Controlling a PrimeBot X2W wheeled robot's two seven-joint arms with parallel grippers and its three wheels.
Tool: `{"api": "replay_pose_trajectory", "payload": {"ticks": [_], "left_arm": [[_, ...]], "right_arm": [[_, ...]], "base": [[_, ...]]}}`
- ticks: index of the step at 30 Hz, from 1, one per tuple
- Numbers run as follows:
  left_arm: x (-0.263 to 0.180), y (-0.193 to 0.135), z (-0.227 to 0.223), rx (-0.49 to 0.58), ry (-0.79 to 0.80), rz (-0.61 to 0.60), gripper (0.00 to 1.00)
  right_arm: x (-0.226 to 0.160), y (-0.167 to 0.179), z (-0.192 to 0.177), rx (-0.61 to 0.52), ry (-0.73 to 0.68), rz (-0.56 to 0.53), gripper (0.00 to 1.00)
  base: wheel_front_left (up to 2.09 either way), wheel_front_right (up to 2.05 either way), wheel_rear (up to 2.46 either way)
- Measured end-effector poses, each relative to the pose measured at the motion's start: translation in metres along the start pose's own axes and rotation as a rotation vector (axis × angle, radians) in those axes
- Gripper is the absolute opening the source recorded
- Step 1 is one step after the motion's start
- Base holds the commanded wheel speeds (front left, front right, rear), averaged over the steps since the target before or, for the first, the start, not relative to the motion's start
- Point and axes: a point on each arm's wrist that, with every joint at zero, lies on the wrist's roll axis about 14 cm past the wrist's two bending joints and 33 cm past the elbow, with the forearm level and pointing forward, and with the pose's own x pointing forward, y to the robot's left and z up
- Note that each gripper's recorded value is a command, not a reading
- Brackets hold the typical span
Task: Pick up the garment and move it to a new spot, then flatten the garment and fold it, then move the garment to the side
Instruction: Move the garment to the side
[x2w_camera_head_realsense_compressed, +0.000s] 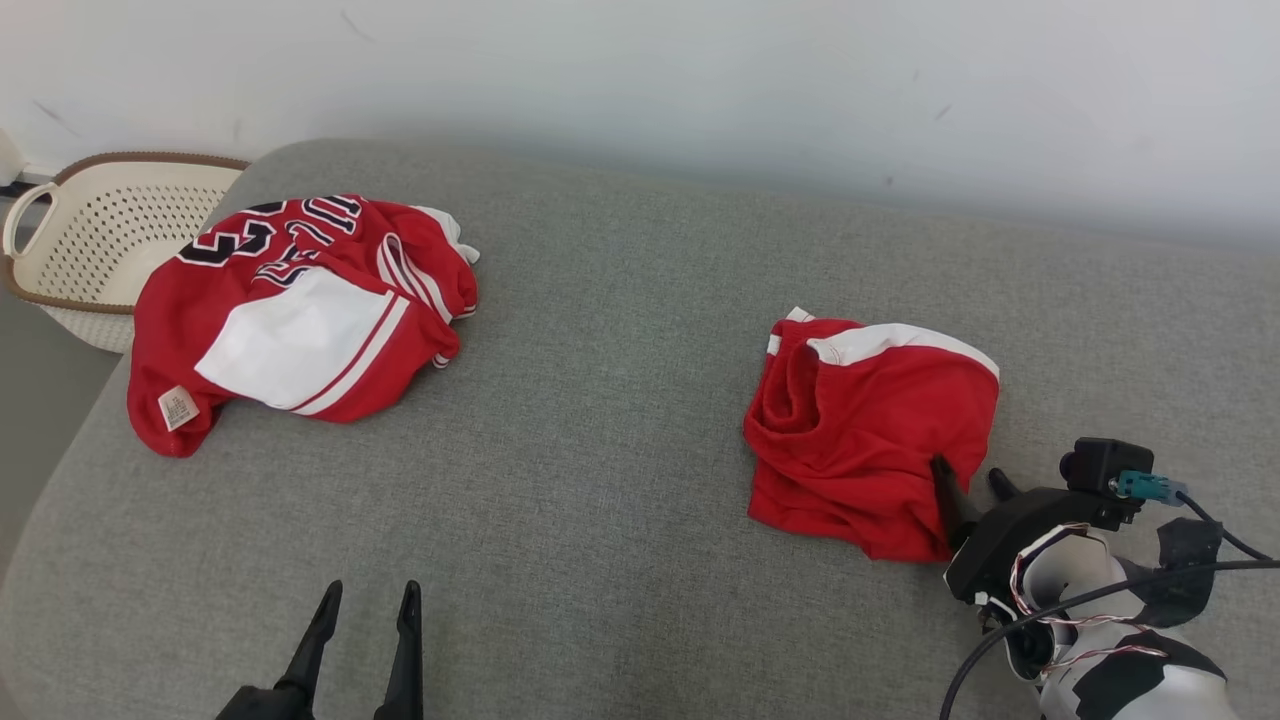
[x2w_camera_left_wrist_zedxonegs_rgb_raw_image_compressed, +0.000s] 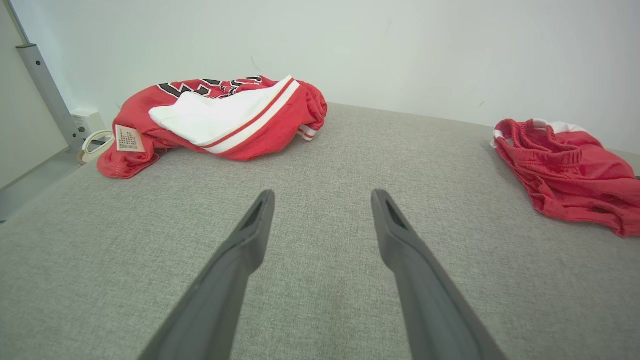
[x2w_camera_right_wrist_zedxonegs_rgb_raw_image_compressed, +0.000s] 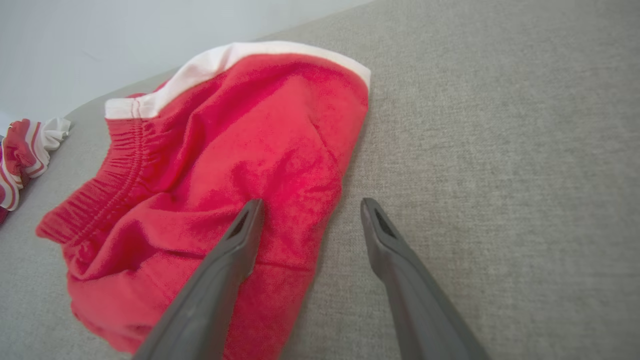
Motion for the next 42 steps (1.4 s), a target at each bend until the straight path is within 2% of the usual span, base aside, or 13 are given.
{"api": "replay_pose_trajectory", "payload": {"ticks": [4,5,6,7,8,17,21,30,42], "left_arm": [[0.001,0.002,-0.002,0.002,0.008,0.008,1.0],[0.001,0.003,-0.003,0.002,0.01,0.009,1.0],[0.001,0.003,-0.004,0.001,0.012,0.01,1.0],[0.001,0.003,-0.004,0.001,0.014,0.011,1.0],[0.002,0.003,-0.006,-0.001,0.018,0.011,1.0],[0.008,-0.002,-0.007,-0.01,0.017,0.003,1.0],[0.014,-0.01,-0.005,-0.015,0.008,-0.021,1.0],[0.034,-0.039,-0.005,-0.018,-0.009,-0.108,1.0],[0.073,-0.063,-0.023,0.012,-0.002,-0.193,1.0]], "right_arm": [[0.004,0.002,-0.013,0.019,0.055,0.004,1.0],[0.005,0.004,-0.013,0.027,0.058,0.008,0.89],[0.006,0.007,-0.015,0.03,0.067,0.016,0.5],[0.007,0.01,-0.015,0.031,0.074,0.024,0.4],[0.009,0.012,-0.016,0.032,0.076,0.033,0.0],[0.005,0.004,0.002,-0.017,0.013,0.034,0.0],[-0.001,-0.009,0.015,-0.101,-0.006,0.023,0.0],[-0.015,-0.059,0.06,-0.323,-0.027,-0.055,0.0],[-0.025,-0.147,0.087,-0.463,0.047,-0.223,0.0]], "base": [[0.0,0.0,0.0],[0.0,0.0,0.0],[0.0,0.0,0.0],[0.0,0.0,0.0],[0.0,0.0,0.0],[0.0,0.0,0.0],[0.0,0.0,0.0],[0.0,0.0,0.0],[0.0,0.0,0.0]]}}
